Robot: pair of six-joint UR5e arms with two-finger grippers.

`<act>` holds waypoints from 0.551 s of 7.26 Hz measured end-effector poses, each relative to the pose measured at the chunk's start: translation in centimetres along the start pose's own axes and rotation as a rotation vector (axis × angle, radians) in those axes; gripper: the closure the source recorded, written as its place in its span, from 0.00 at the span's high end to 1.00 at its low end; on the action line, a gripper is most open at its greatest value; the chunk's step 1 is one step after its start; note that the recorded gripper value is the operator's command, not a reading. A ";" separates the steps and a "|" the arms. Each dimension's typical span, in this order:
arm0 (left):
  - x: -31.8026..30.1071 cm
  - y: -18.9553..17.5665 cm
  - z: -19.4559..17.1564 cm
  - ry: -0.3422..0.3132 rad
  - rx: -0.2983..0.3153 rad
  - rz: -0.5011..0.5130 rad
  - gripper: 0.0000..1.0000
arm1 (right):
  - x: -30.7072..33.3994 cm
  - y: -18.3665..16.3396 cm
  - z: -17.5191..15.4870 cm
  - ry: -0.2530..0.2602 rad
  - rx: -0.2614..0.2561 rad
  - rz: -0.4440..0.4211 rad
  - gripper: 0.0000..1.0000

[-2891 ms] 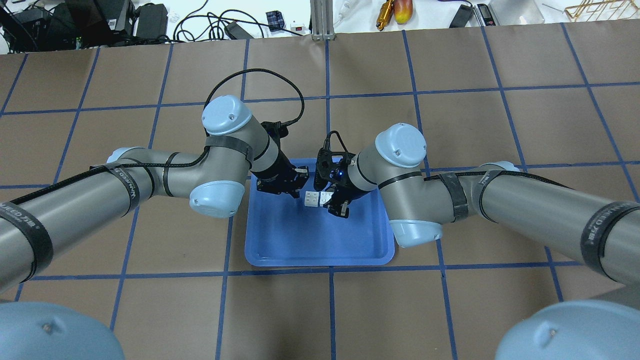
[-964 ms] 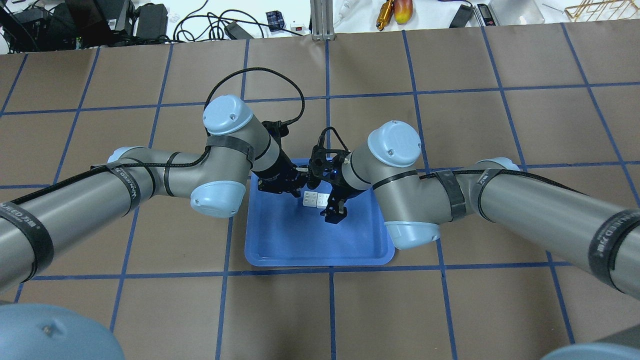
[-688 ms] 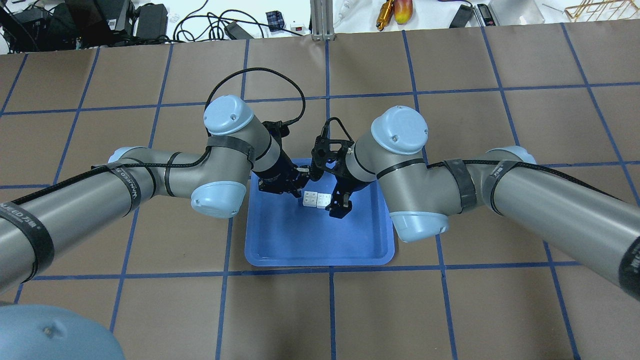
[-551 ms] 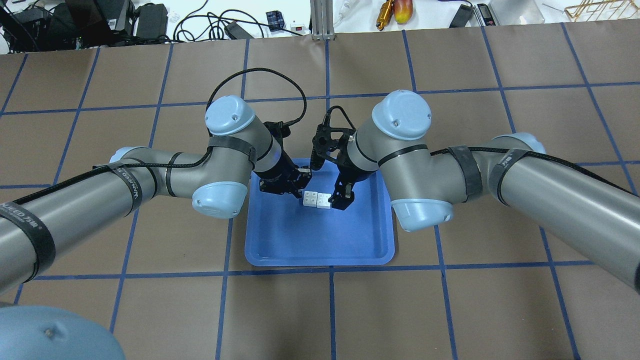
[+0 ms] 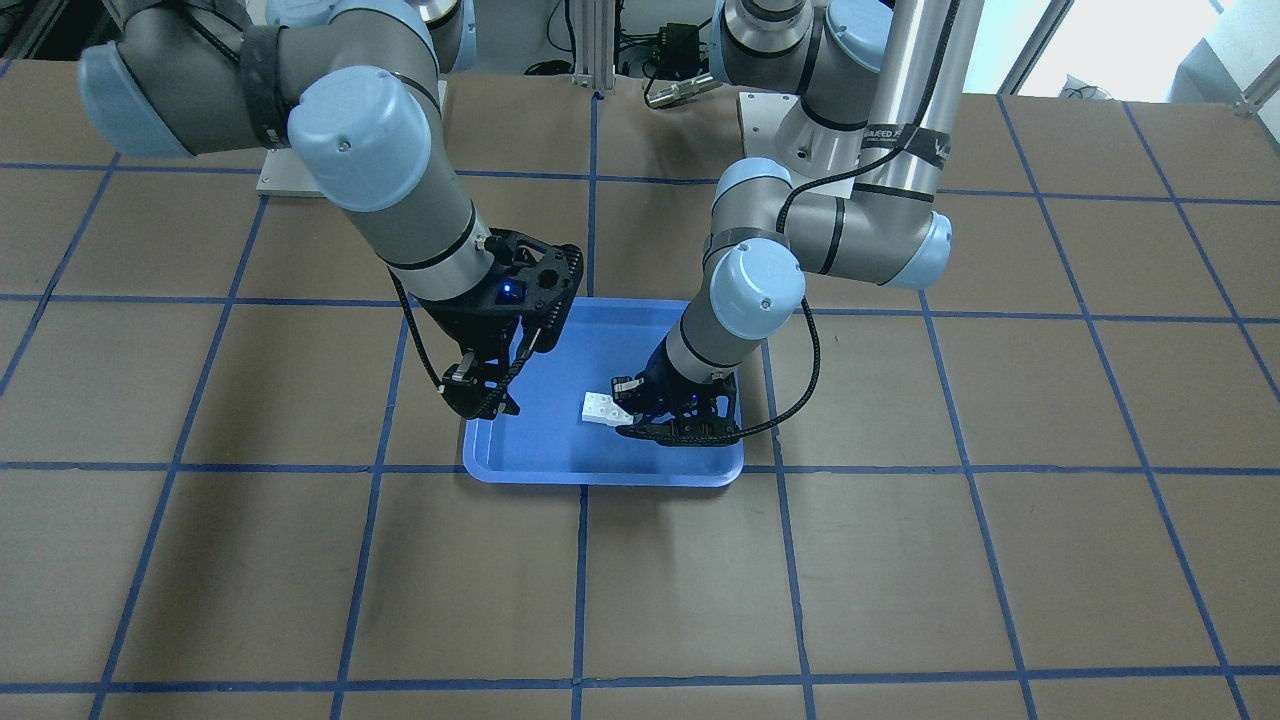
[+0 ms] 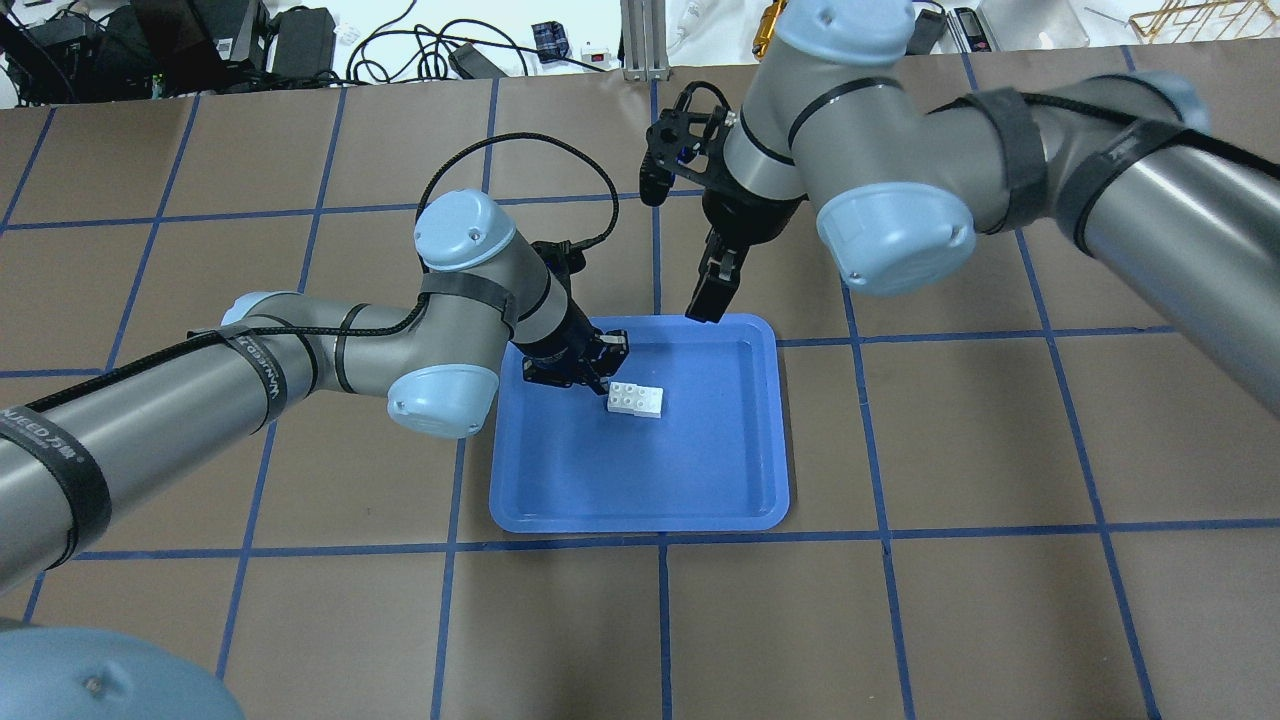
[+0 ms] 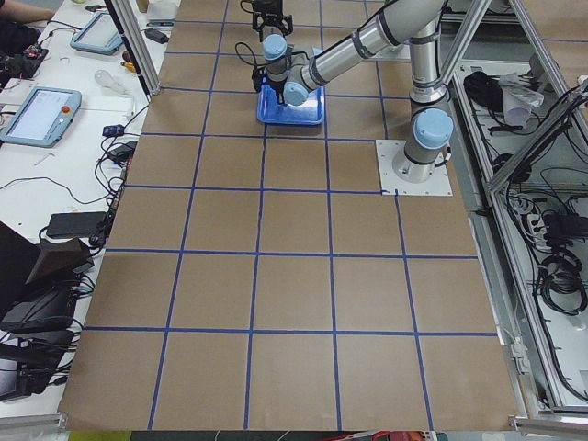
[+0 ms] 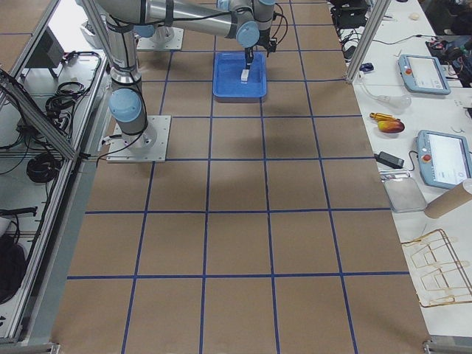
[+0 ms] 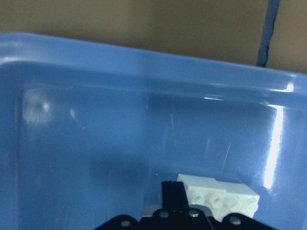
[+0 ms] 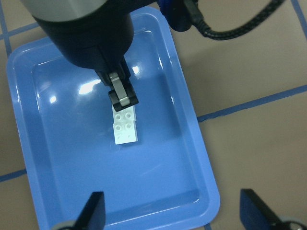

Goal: Assemble white blocks and place on blue tray

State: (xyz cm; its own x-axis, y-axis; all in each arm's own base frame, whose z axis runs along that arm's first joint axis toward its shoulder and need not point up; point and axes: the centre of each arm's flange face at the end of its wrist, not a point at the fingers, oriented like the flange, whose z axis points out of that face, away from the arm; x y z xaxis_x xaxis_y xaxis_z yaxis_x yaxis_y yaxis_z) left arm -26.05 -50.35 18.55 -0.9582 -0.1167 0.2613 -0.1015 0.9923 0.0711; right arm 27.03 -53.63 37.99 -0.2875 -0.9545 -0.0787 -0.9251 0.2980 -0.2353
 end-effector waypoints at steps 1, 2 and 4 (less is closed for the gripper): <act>0.0 -0.1 -0.4 0.002 0.008 0.004 0.06 | 1.2 0.1 -3.5 -0.006 -0.014 0.029 1.00; -0.1 -0.5 -1.2 0.002 0.022 0.003 0.07 | 1.8 0.6 -7.1 -0.011 -0.038 0.059 1.00; -1.0 -2.2 -4.6 -0.007 0.059 0.002 0.14 | 0.8 2.3 -13.8 -0.006 -0.099 0.143 1.00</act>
State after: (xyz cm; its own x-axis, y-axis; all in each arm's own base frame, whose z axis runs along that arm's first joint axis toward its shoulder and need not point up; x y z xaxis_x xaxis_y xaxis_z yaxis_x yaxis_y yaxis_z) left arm -23.69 -52.61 22.54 -0.9601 -0.1146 0.2550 -0.1148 0.9933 0.0141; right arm 21.23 -53.79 50.77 -0.4166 -0.9024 -0.1103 -0.8949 0.4284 -0.1251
